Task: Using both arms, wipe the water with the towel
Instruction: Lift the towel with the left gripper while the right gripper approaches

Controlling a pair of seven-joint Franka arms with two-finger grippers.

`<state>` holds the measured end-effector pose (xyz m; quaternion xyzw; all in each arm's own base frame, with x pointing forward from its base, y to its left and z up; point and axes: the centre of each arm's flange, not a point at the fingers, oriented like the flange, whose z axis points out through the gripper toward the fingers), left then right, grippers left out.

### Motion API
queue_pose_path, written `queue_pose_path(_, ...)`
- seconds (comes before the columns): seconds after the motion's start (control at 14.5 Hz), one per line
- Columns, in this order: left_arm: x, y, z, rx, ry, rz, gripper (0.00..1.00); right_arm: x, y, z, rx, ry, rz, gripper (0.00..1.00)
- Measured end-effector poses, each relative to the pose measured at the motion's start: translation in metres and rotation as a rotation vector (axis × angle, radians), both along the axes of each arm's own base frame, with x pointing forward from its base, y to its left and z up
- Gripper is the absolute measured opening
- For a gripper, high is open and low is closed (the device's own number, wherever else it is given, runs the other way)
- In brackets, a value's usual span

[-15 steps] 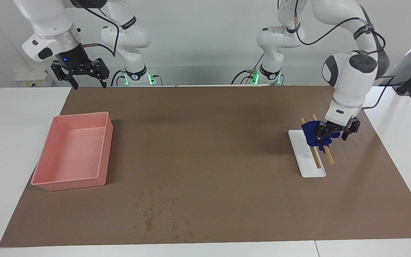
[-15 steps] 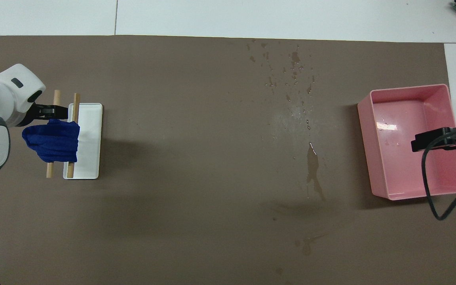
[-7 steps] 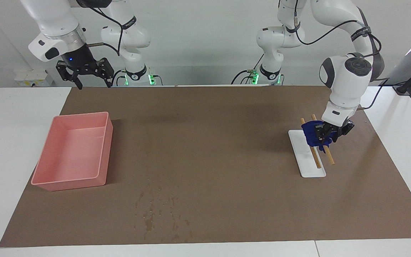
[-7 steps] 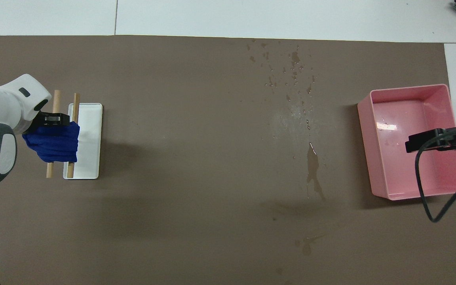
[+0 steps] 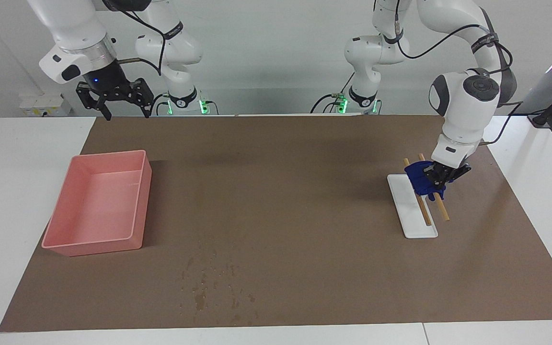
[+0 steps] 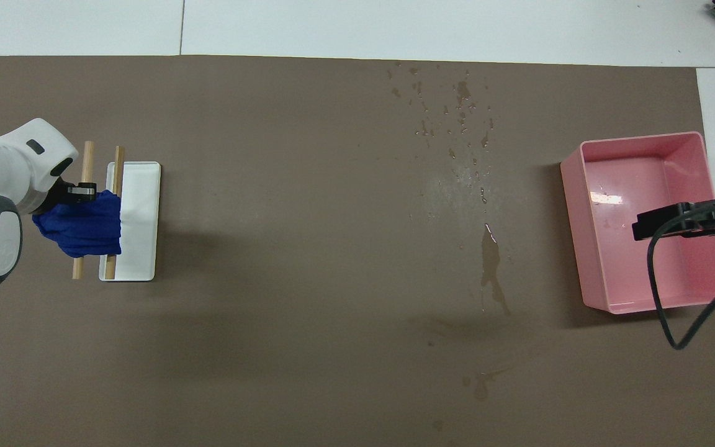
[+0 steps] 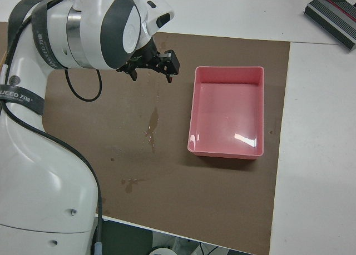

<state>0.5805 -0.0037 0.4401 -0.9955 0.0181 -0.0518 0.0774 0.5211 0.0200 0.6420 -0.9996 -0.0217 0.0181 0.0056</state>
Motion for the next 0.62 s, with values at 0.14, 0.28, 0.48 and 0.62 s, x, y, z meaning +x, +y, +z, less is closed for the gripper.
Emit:
queue_pose_path(0.14, 0.000, 0.001, 0.010, 0.007, 0.035, 0.011, 0.03, 0.000, 0.000, 0.000, 0.000, 0.000, 0.000, 1.00)
queue_pose_path(0.28, 0.002, 0.001, 0.025, 0.012, 0.057, 0.020, 0.03, 0.000, 0.000, -0.001, 0.000, 0.002, 0.000, 1.00)
queue_pose_path(0.48, 0.003, 0.000, 0.030, 0.013, 0.062, 0.031, 0.03, 0.000, 0.001, -0.002, -0.001, 0.005, -0.012, 1.00)
queue_pose_path(0.62, 0.005, 0.000, 0.035, 0.015, 0.091, 0.043, 0.03, 0.000, 0.007, -0.003, 0.006, 0.007, -0.042, 1.00)
